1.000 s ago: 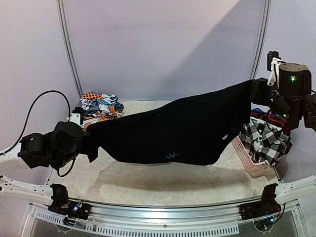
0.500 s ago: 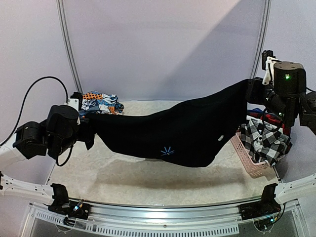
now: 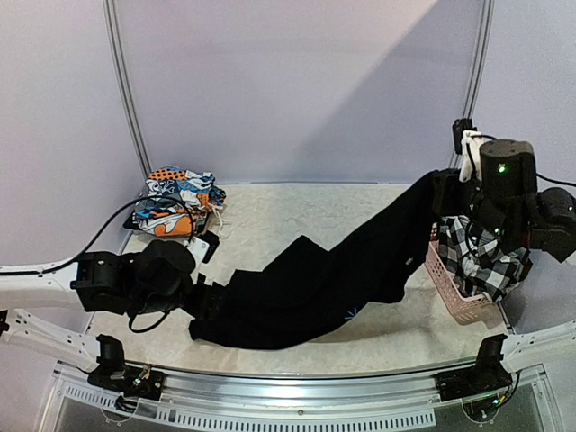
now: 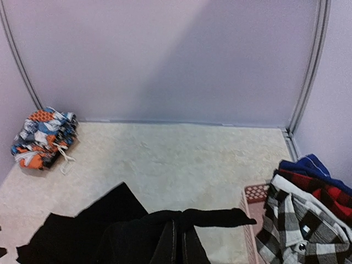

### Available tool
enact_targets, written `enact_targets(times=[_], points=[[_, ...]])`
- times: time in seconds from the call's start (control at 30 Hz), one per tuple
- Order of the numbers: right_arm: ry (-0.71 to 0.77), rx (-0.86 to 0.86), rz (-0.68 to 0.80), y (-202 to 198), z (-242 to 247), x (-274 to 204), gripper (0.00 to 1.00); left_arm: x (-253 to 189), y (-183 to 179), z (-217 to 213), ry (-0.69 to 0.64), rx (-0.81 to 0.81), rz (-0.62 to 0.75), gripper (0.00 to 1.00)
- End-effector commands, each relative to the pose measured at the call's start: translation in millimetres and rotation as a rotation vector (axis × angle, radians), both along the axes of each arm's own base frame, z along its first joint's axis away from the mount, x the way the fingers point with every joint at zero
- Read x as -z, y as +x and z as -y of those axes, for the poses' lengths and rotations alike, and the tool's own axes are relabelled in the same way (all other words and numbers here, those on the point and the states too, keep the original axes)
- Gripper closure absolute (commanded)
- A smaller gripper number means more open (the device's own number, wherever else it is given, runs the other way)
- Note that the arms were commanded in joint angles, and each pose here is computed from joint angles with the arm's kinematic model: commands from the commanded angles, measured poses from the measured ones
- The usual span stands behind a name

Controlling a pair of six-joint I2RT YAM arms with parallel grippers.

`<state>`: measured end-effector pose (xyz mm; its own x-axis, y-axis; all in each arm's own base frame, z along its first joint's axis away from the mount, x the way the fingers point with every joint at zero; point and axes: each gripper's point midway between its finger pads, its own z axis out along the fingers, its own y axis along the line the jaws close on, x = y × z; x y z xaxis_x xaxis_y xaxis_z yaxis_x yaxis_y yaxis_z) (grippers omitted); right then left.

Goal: Fold and stack the mixed laundry pile
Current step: Flatten out the crumpled T-shirt at the center of the board.

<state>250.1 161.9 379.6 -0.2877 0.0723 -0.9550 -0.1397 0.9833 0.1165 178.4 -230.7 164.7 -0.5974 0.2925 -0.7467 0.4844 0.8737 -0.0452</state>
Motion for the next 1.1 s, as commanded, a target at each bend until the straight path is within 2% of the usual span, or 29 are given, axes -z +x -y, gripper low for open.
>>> enact_targets(times=[0.0, 0.1, 0.17, 0.3, 0.53, 0.67, 0.73, 0.83, 0.93, 1.0, 1.03, 1.07], points=[[0.000, 0.170, -0.028, -10, 48, 30, 1.00, -7, -21, 24, -0.050, 0.113, 0.008, 0.13], [0.017, 0.209, -0.041, -19, 67, 43, 1.00, -9, -1, 2, -0.004, -0.006, 0.096, 0.09], [0.036, 0.214, -0.051, -25, 75, 50, 1.00, -1, 13, -5, 0.003, -0.049, 0.103, 0.11], [0.060, 0.192, -0.076, -33, 79, 68, 1.00, 20, 50, -9, -0.054, -0.122, 0.018, 0.22], [0.064, 0.142, -0.125, -35, 68, 93, 1.00, 54, 111, 22, -0.042, -0.114, -0.131, 0.21], [0.061, 0.115, -0.148, -33, 59, 102, 1.00, 86, 134, 34, -0.031, -0.122, -0.224, 0.27], [0.058, 0.106, -0.155, -32, 56, 104, 1.00, 99, 140, 42, -0.053, -0.104, -0.264, 0.35], [0.051, 0.098, -0.160, -30, 51, 106, 1.00, 111, 148, 51, -0.063, -0.088, -0.293, 0.53], [0.048, 0.093, -0.161, -28, 47, 106, 1.00, 122, 151, 56, -0.052, -0.076, -0.328, 0.62], [0.050, 0.090, -0.162, -27, 45, 106, 1.00, 125, 153, 59, -0.056, -0.068, -0.336, 0.76], [0.047, 0.088, -0.163, -27, 44, 106, 1.00, 124, 155, 60, -0.061, -0.061, -0.337, 0.93], [0.050, 0.086, -0.162, -26, 42, 106, 1.00, 121, 156, 60, -0.063, -0.058, -0.331, 1.00]])
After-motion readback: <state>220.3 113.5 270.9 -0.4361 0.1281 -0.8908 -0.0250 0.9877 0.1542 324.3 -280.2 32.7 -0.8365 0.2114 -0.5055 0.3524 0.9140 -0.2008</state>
